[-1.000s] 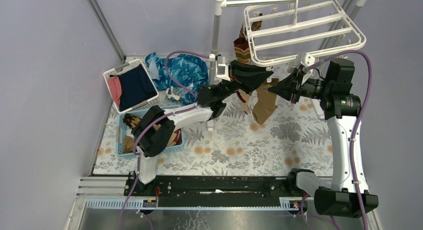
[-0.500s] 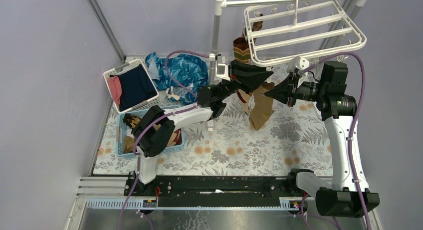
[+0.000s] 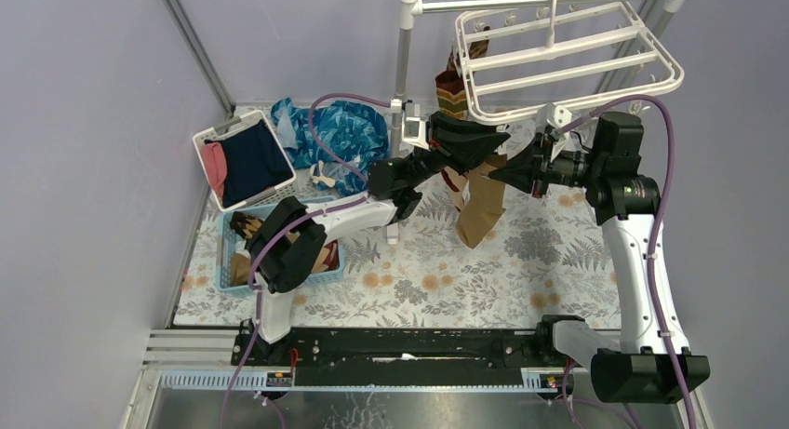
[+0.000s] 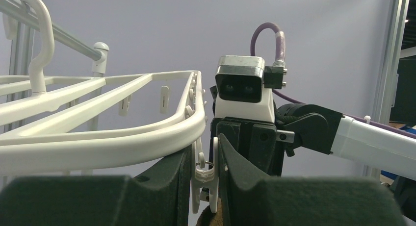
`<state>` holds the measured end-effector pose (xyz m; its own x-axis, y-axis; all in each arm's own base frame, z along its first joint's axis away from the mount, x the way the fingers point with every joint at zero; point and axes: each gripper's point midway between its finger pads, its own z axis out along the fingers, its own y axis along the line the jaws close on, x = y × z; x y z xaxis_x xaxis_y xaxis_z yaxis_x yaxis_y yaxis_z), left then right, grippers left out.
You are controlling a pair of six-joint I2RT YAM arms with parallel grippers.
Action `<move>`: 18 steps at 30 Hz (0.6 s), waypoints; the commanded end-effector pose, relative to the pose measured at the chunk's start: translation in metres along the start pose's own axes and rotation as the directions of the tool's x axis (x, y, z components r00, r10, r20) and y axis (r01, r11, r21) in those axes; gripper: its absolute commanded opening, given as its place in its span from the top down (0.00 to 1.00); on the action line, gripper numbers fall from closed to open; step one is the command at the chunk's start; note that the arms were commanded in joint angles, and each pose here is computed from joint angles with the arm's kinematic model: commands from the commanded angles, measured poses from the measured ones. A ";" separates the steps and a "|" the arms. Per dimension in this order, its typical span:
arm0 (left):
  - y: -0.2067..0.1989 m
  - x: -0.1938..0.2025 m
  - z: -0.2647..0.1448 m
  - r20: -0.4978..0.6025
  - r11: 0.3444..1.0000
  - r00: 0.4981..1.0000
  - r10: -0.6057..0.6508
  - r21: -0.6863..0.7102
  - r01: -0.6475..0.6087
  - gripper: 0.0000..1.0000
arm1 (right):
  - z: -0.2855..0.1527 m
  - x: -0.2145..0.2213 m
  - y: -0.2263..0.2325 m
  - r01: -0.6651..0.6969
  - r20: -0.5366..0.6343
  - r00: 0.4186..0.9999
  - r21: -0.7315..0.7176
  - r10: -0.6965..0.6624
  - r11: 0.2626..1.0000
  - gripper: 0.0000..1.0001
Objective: Clip the socks to the hanger
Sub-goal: Clamp the sock onto the hanger.
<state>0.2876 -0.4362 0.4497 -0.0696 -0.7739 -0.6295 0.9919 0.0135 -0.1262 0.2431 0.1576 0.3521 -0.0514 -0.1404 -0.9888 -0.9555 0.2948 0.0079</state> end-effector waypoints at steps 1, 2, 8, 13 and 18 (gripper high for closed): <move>-0.012 -0.018 0.003 0.060 0.998 0.998 0.007 0.059 -0.011 0.75 | 0.005 -0.005 0.005 -0.016 0.043 0.999 -0.052 0.019 0.999 0.92; -0.012 -0.019 0.003 0.061 0.998 0.998 0.002 0.058 -0.006 0.75 | 0.005 -0.007 0.006 -0.014 0.050 0.999 -0.059 0.017 0.998 0.92; -0.015 -0.025 0.004 0.074 0.998 0.997 -0.033 0.059 0.028 0.76 | 0.005 -0.010 0.005 0.002 0.058 0.998 -0.058 0.001 0.998 0.92; -0.018 -0.027 0.005 0.075 0.997 0.996 -0.048 0.066 0.043 0.76 | 0.006 -0.011 0.003 -0.003 0.063 0.998 -0.052 0.006 0.999 0.92; -0.019 -0.026 0.005 0.072 0.996 0.996 -0.058 0.070 0.053 0.76 | 0.005 -0.018 -0.001 0.018 0.067 0.998 -0.042 -0.015 0.999 0.92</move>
<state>0.2846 -0.4360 0.4503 -0.1487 -0.7730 -0.6167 0.9830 -0.0478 -0.1771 0.2478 0.1615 0.3560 -0.0596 -0.0931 -0.9939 -0.9602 0.2774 0.0316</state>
